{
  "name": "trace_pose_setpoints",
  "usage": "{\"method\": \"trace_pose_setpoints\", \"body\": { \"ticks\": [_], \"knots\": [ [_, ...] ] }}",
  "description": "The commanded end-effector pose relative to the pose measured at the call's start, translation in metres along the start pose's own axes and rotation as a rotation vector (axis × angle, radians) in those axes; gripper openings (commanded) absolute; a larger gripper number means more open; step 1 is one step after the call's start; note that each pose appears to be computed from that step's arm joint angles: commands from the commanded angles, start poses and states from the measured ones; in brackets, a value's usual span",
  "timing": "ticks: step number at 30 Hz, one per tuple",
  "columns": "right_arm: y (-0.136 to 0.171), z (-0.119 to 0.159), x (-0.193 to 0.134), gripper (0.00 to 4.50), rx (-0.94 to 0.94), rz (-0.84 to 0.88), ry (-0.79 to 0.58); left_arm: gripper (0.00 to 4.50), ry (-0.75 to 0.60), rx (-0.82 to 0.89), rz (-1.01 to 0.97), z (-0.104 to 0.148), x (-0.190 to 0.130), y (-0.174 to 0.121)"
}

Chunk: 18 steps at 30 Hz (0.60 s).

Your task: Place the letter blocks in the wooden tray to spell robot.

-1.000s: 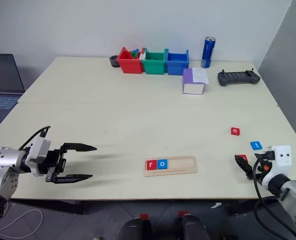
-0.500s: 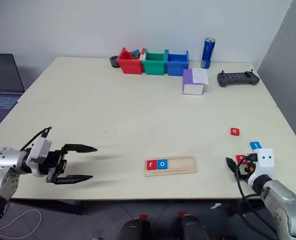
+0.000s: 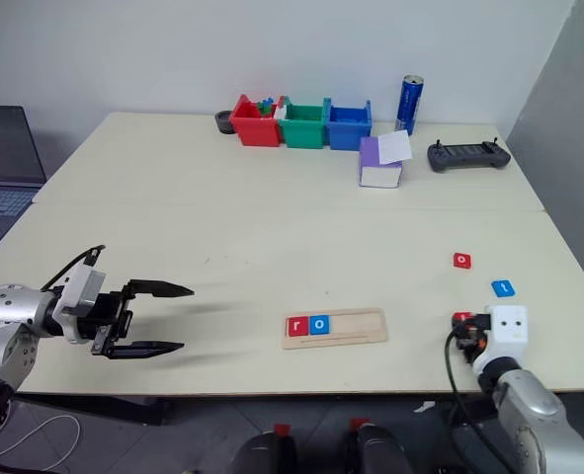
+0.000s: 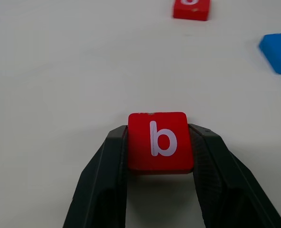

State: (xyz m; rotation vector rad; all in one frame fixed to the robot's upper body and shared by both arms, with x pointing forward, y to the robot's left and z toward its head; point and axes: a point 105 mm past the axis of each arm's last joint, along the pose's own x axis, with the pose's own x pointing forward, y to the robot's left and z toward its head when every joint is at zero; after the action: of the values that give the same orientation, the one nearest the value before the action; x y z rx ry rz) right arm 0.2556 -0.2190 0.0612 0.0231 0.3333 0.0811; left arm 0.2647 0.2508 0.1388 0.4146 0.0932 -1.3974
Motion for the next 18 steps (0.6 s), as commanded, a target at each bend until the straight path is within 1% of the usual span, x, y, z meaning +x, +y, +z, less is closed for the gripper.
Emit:
{"method": "trace_pose_setpoints", "body": {
  "ticks": [1,4,8,10,12,16,17,18],
  "knots": [
    [0.024,0.001,0.002,1.46,-0.007,0.048,0.015,4.50,0.029,0.016,-0.004,0.003,-0.005,0.002],
    [0.038,-0.001,0.007,1.46,-0.004,0.085,0.035,4.50,0.017,0.031,0.001,0.004,-0.004,0.003],
    [0.041,-0.005,0.007,1.46,0.003,0.099,0.055,4.50,0.018,0.035,0.000,0.005,-0.004,0.004],
    [0.042,-0.006,0.006,2.21,-0.005,0.117,0.068,4.50,0.024,0.034,0.002,0.004,-0.005,0.004],
    [0.039,-0.001,0.006,2.85,-0.019,0.112,0.060,4.50,0.033,0.033,0.005,0.003,-0.006,0.004],
    [0.029,0.024,0.001,4.22,-0.064,0.155,0.024,4.50,0.036,0.033,0.006,0.003,-0.007,0.005],
    [0.028,0.027,0.000,4.22,-0.066,0.166,0.020,4.50,0.036,0.034,0.006,0.003,-0.007,0.005],
    [0.020,0.039,-0.001,4.22,-0.089,0.187,0.004,4.50,0.037,0.035,0.008,0.003,-0.008,0.006]
  ]
}}
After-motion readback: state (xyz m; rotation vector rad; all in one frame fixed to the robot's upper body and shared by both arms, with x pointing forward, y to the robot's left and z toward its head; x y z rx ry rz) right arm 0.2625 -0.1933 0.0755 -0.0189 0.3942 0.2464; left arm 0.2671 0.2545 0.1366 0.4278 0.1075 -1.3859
